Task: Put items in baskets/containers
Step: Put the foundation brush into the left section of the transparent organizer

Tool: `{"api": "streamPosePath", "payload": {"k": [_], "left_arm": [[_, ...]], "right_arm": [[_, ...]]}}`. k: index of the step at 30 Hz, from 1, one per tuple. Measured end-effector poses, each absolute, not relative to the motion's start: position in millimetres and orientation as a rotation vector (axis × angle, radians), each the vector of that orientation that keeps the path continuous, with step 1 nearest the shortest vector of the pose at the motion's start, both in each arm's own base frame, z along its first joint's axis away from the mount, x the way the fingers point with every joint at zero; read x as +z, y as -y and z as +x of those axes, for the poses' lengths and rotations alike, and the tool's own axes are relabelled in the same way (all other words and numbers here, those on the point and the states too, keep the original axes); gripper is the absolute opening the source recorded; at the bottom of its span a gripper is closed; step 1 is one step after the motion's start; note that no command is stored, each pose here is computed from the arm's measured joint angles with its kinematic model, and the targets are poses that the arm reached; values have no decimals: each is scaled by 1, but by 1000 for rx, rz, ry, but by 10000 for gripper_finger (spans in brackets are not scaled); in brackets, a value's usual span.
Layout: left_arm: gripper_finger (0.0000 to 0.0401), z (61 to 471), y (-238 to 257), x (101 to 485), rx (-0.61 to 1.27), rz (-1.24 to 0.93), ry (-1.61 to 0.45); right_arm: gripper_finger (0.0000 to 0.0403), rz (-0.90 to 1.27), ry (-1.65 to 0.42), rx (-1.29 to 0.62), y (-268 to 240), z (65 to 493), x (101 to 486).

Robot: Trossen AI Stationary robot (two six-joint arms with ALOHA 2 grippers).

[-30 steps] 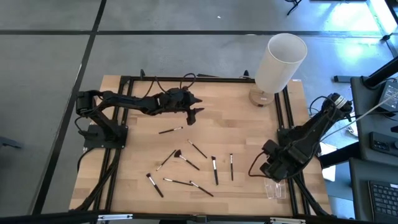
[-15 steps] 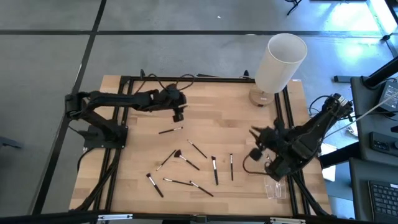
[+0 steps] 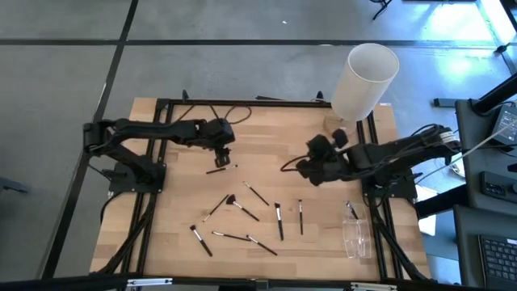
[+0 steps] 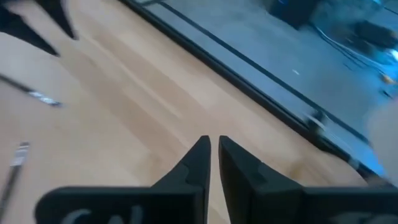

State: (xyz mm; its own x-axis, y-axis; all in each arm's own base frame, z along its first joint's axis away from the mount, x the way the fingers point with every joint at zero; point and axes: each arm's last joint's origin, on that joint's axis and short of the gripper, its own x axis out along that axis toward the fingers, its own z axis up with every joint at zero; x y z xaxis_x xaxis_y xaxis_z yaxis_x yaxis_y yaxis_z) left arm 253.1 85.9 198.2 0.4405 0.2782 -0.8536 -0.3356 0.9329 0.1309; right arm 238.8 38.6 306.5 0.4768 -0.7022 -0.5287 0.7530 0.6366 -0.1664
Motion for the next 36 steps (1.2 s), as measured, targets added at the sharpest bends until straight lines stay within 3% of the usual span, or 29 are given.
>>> {"api": "streamPosePath", "payload": {"k": [11,17,22,28,36], "left_arm": [[189,267,-58,175,186,-74,-1142],[189,271,-49,166,179,-73,-1180],[189,267,-50,165,223,-89,-1214],[182,257,-52,155,316,-124,-1270],[142,245,-46,137,384,-87,-1292]], "right_arm": [[33,78,-646,-840,-28,250,283],[33,187,-625,-553,1,269,249],[33,234,-531,-369,21,278,254],[33,204,-515,-355,27,279,263],[33,172,-451,-271,25,270,280]]}}
